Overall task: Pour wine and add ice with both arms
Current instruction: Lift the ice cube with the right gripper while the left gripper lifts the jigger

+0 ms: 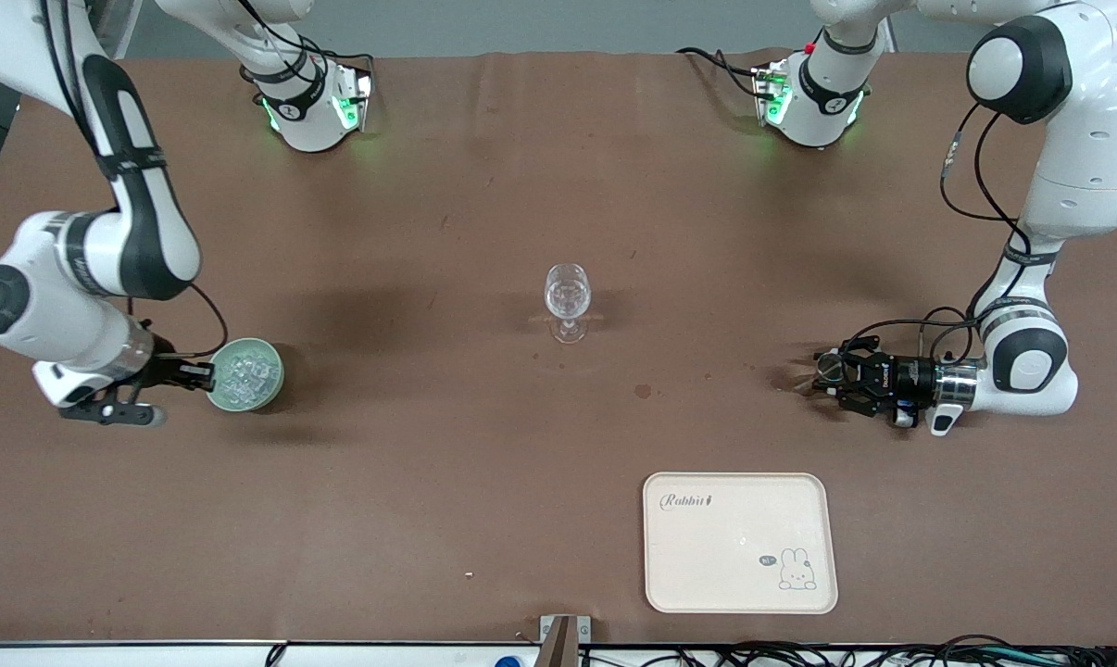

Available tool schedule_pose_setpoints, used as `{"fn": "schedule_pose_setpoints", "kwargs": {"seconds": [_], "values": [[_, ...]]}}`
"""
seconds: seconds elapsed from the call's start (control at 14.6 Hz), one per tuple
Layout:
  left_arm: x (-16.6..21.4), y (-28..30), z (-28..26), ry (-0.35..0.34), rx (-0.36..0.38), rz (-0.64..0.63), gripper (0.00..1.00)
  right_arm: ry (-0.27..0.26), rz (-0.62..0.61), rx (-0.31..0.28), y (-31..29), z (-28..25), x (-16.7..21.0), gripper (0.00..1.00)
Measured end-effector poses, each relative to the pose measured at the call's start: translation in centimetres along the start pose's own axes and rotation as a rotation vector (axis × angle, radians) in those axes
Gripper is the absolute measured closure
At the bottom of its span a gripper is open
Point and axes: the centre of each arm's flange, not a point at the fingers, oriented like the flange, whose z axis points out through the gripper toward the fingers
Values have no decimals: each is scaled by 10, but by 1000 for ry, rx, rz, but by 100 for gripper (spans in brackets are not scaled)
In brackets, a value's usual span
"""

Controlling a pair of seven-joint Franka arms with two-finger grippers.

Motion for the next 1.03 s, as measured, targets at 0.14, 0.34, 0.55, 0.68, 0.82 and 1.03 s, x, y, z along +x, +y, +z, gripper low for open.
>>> {"fn": "schedule_pose_setpoints", "kwargs": {"seconds": [0.14, 0.34, 0.55, 0.68, 0.82, 1.03], "values": [[0, 0, 0, -1, -1, -1, 50, 5, 6, -1, 3, -45, 10, 73], [0, 0, 1, -2, -1, -1, 59, 17, 7, 0, 5, -98, 13, 73], [0, 0, 1, -3, -1, -2, 65, 19, 9, 1, 6, -133, 2, 73], [1, 0, 1, -4, -1, -2, 76, 16, 8, 2, 6, -157, -11, 73], [0, 0, 1, -8, -4, -3, 79, 14, 4, 4, 5, -182, -25, 73], [0, -1, 3, -17, 0, -4, 79, 10, 2, 5, 4, -205, -41, 73]]}}
